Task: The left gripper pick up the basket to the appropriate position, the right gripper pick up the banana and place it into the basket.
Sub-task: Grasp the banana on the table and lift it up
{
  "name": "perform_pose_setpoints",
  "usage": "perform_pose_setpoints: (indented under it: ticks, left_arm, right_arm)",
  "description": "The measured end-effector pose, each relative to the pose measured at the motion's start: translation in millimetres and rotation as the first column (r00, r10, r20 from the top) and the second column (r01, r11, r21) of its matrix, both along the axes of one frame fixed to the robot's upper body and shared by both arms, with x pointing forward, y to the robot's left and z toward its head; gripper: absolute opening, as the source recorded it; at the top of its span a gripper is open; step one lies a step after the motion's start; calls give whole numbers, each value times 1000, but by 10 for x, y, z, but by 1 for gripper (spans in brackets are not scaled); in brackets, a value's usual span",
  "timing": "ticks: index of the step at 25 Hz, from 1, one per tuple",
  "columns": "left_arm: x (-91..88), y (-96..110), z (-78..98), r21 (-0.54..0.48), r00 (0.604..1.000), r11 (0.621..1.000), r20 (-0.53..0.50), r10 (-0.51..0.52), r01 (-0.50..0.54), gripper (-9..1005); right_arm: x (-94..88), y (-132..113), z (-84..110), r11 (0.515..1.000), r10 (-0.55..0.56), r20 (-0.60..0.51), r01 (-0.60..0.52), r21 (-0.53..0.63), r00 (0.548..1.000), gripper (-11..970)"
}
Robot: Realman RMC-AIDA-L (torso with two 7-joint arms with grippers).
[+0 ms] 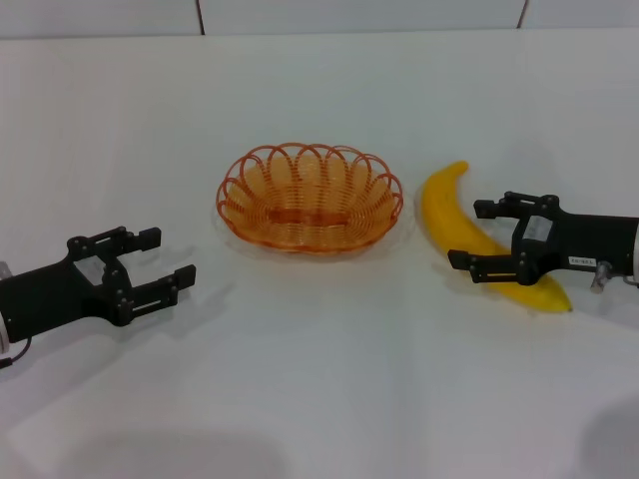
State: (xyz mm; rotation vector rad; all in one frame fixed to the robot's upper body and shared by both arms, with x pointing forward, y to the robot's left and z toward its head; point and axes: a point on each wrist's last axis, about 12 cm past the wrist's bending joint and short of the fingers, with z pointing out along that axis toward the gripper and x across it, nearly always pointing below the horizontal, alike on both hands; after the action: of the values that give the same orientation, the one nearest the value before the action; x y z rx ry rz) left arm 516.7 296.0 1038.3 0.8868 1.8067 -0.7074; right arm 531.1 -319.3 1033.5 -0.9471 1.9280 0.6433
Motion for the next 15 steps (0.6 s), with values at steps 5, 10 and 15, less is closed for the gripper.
perform_pose_setpoints:
  ticks: [5, 10, 15]
  left_arm:
    - [-2, -1, 0, -1, 1000, 1000, 0, -1, 1, 730]
    - [-2, -1, 1, -1, 1000, 1000, 0, -1, 1, 731]
    - [-4, -2, 2, -2, 1000, 1000, 0, -3, 3, 730]
  right_arm:
    - [21, -22, -31, 999, -38, -17, 38, -17, 999, 877]
    - [26, -24, -39, 999, -48, -19, 48, -18, 999, 877]
    - [26, -23, -40, 998, -55, -25, 54, -13, 998, 877]
